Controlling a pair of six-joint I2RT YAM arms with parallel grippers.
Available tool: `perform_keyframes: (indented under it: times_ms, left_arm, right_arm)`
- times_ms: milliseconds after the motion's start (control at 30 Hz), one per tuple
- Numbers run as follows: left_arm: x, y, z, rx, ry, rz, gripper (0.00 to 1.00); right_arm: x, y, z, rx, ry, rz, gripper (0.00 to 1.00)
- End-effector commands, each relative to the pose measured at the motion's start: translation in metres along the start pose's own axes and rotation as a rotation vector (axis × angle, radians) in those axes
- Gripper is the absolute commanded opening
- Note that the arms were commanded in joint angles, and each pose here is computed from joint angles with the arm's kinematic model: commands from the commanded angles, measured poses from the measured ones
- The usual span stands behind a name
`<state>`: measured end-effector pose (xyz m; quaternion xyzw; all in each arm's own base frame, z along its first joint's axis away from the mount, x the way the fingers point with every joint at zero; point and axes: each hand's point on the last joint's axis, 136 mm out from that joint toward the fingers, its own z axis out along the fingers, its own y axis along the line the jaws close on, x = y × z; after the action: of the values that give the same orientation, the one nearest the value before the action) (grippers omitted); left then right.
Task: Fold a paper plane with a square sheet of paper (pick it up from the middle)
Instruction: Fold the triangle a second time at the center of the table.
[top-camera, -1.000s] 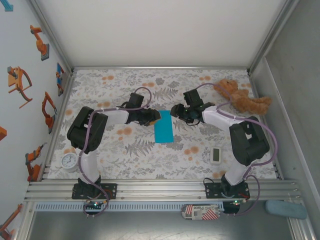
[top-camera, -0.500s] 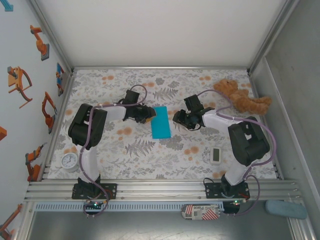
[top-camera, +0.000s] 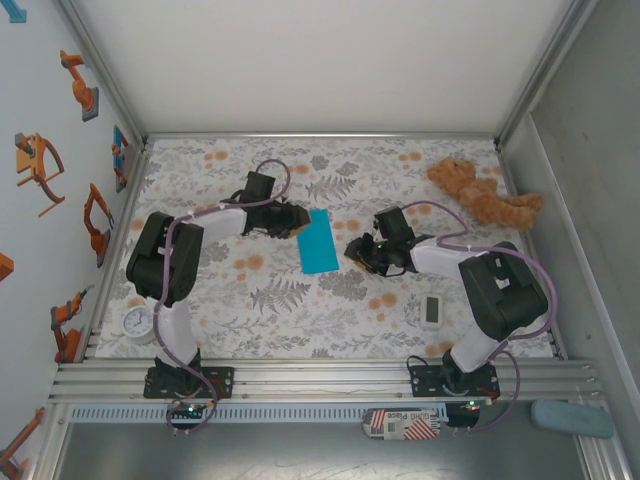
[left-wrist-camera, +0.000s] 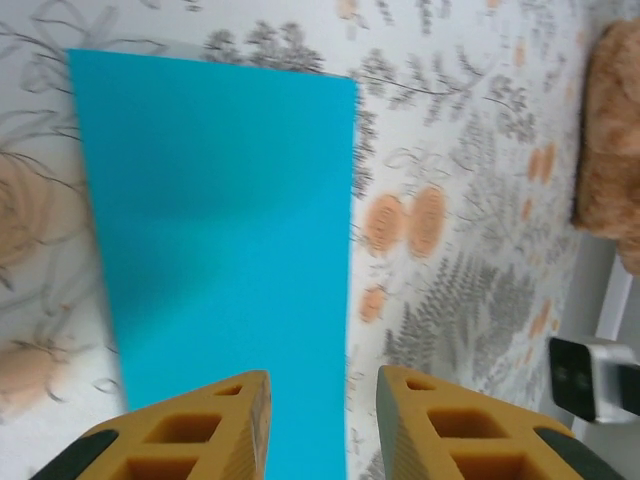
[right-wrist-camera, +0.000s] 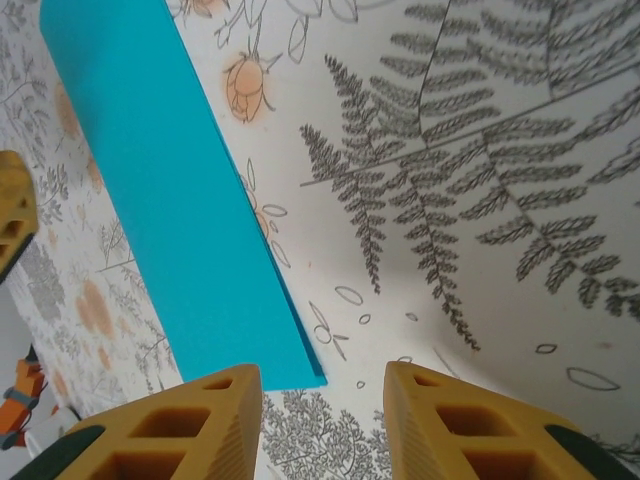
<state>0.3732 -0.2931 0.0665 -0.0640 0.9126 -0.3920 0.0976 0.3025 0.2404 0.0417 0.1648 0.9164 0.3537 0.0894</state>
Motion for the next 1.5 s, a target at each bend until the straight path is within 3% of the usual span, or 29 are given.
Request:
perform_keyframes:
  times_ms: [0, 367, 967, 1300, 1467]
  left_arm:
    - [0.016, -0.001, 0.001, 0.011, 0.037, -0.005, 0.33]
    - [0.039, 0.029, 0.028, -0.059, 0.134, -0.094, 0.34]
    - [0.049, 0.063, 0.034, -0.126, 0.166, -0.213, 0.36]
    - [0.021, 0.001, 0.013, 0.041, 0.108, -0.117, 0.36]
    - [0.015, 0.004, 0.012, 0.009, 0.085, -0.111, 0.36]
  right_arm:
    - [0.007, 0.013, 0.002, -0.059, 0.029, 0.003, 0.38]
    - [0.018, 0.006, 0.014, -0.036, 0.068, -0.001, 0.38]
    - [0.027, 0.009, 0.030, -0.047, 0.115, -0.015, 0.35]
    - [0.025, 0.009, 0.027, -0.035, 0.099, -0.026, 0.35]
    - [0.023, 0.012, 0.027, -0.042, 0.090, -0.028, 0.34]
